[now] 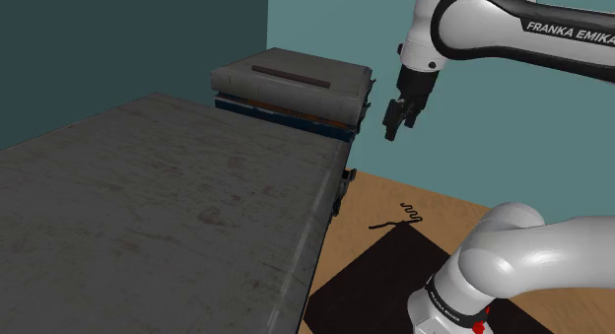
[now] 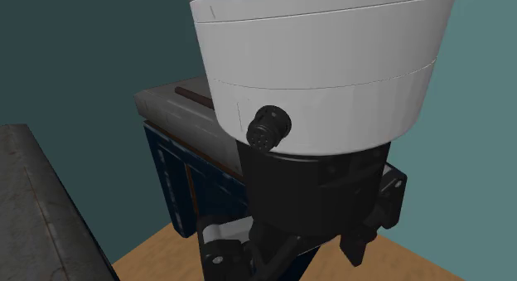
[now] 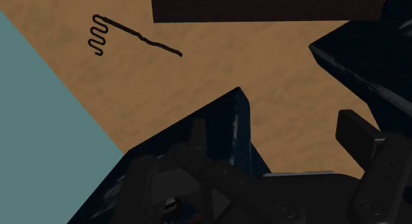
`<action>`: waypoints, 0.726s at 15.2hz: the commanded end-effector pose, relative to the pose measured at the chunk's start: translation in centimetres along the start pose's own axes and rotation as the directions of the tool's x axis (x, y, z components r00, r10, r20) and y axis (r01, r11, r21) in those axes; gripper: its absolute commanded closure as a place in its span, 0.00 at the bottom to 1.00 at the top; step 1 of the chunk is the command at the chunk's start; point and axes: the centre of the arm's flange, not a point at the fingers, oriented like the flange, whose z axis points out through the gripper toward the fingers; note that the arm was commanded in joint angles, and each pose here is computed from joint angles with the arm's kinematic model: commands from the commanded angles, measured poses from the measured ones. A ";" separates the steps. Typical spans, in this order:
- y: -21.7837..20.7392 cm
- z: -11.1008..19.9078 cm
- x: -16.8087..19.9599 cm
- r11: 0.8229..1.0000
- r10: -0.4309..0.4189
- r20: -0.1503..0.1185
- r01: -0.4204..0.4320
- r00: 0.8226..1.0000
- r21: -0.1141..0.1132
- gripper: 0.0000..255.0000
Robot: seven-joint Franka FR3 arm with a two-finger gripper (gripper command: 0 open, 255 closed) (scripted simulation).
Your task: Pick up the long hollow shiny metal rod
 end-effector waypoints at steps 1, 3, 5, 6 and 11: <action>0.0 0.0 0.0 1.000 0.000 0.000 0.000 1.000 0.000 0.00; 0.7 -0.2 2.3 0.999 -0.030 -0.019 0.030 0.999 0.013 0.00; 1.3 -0.4 4.6 0.998 -0.060 -0.039 0.061 0.997 0.026 0.00; 1.6 -0.5 5.8 0.997 -0.075 -0.049 0.076 0.996 0.032 0.00; 2.7 -1.3 11.6 0.986 -0.147 -0.100 0.154 0.984 0.060 0.00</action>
